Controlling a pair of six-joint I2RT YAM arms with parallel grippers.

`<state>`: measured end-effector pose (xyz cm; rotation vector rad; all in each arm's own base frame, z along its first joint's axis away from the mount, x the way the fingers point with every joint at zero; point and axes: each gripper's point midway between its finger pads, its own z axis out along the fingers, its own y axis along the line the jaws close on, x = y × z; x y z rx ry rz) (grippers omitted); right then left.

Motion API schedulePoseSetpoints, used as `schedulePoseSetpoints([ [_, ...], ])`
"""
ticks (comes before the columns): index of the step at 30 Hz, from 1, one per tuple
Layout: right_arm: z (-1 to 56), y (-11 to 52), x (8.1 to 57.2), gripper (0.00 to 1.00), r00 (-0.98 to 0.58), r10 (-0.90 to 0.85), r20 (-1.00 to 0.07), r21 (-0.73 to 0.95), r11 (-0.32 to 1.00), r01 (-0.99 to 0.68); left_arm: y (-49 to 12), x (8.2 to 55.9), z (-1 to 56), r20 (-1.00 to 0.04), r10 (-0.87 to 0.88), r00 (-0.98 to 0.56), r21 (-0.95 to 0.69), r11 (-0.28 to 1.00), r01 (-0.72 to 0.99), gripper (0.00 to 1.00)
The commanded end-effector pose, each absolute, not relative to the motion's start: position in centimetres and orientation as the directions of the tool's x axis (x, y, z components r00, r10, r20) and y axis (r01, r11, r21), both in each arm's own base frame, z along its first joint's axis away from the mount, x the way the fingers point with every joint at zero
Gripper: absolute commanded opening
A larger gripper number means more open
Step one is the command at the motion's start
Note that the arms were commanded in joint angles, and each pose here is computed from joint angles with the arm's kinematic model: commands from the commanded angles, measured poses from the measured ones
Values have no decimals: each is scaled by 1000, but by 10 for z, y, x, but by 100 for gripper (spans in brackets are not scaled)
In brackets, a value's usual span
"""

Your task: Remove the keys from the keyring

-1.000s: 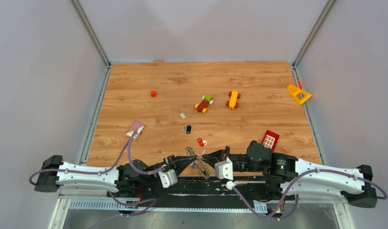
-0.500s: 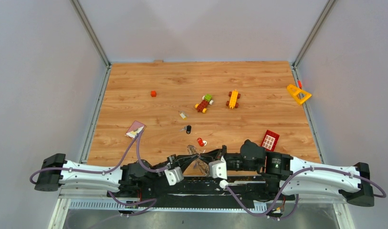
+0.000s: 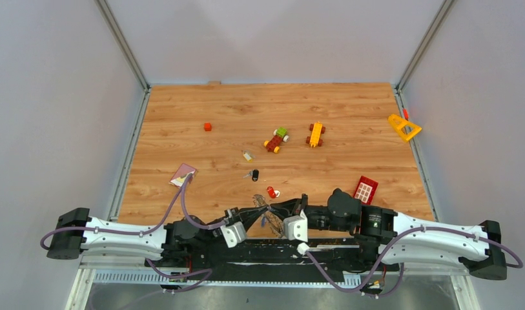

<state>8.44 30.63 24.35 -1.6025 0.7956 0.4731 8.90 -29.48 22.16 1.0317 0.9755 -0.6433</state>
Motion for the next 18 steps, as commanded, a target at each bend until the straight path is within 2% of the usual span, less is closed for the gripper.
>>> schedulePoseSetpoints([
  [1,335,304,84,0,743,-16,-670,-732,184,-656,-297,89,218,-915,0,404,371,400,838,0],
  [18,338,292,87,0,748,-21,-663,-732,228,-643,-296,91,219,-925,-3,379,345,411,844,0],
])
